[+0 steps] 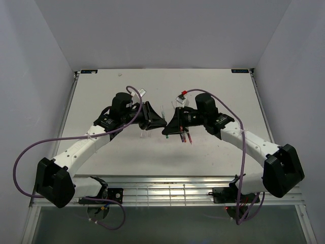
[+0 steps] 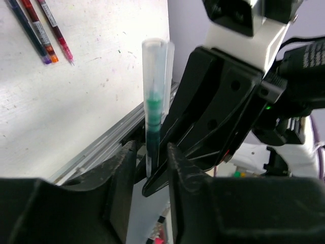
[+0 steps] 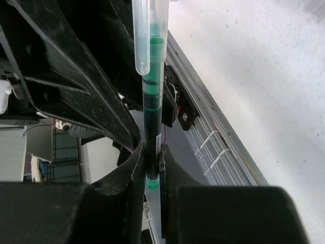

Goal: Open the pen caps

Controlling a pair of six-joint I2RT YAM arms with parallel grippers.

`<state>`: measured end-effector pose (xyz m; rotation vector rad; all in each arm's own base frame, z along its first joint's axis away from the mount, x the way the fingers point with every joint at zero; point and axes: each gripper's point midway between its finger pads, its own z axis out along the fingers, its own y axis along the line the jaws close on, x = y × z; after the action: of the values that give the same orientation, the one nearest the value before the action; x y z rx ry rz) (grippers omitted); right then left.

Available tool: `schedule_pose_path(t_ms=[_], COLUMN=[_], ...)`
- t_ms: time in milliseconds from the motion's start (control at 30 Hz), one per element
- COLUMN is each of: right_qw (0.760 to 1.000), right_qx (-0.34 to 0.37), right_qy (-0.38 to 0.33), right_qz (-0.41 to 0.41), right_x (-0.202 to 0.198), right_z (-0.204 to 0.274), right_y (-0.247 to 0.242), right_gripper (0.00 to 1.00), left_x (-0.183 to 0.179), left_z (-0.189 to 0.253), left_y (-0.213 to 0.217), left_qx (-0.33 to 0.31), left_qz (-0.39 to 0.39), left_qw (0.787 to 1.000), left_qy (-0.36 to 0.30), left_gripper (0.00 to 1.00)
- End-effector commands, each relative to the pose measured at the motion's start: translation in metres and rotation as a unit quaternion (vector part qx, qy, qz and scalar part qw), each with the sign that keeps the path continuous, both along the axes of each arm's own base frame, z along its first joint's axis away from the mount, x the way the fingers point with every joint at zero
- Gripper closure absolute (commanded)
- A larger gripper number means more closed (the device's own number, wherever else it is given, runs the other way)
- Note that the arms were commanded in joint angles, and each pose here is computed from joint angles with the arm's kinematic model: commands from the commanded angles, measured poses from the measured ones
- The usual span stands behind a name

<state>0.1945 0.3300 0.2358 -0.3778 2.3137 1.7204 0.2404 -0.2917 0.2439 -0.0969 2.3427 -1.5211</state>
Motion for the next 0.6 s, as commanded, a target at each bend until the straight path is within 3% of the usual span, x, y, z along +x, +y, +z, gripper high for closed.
schedule_pose_path(t_ms=[0,33,133,333,567], right_qw=[0.999,0.999,0.999,0.998,0.996], right_qx=[0.019,0.014,0.012,0.026,0.033], right_qy=[-0.019,-0.015,-0.006,-0.012,0.006], right_qz=[0.024,0.026,0.037,0.056,0.085], right_x=[-0.02,-0.024,-0.035,-0.051,-0.058], right_z=[0.01,0.007,0.002,0.009,0.006], right_y=[-0.003,-0.005,-0.011,-0.019,-0.018], right_gripper=[0.92,0.92,0.92,0.92,0.92], left_x=[-0.002,0.0,0.003,0.007,0.006], left_z=[0.017,0.017,0.021,0.021,0.027], left_y=[0.004,0.005,0.008,0.006,0.0], left_qx=[-0.006,-0.003,-0.006,-0.019,-0.047], left_qz=[0.003,0.008,0.013,0.017,0.006], left_qw=[0.999,0.999,0.999,0.999,0.998], left_qy=[-0.032,-0.033,-0.044,-0.039,-0.038], left_gripper=[0.57,0.5,0.44,0.45,0.53])
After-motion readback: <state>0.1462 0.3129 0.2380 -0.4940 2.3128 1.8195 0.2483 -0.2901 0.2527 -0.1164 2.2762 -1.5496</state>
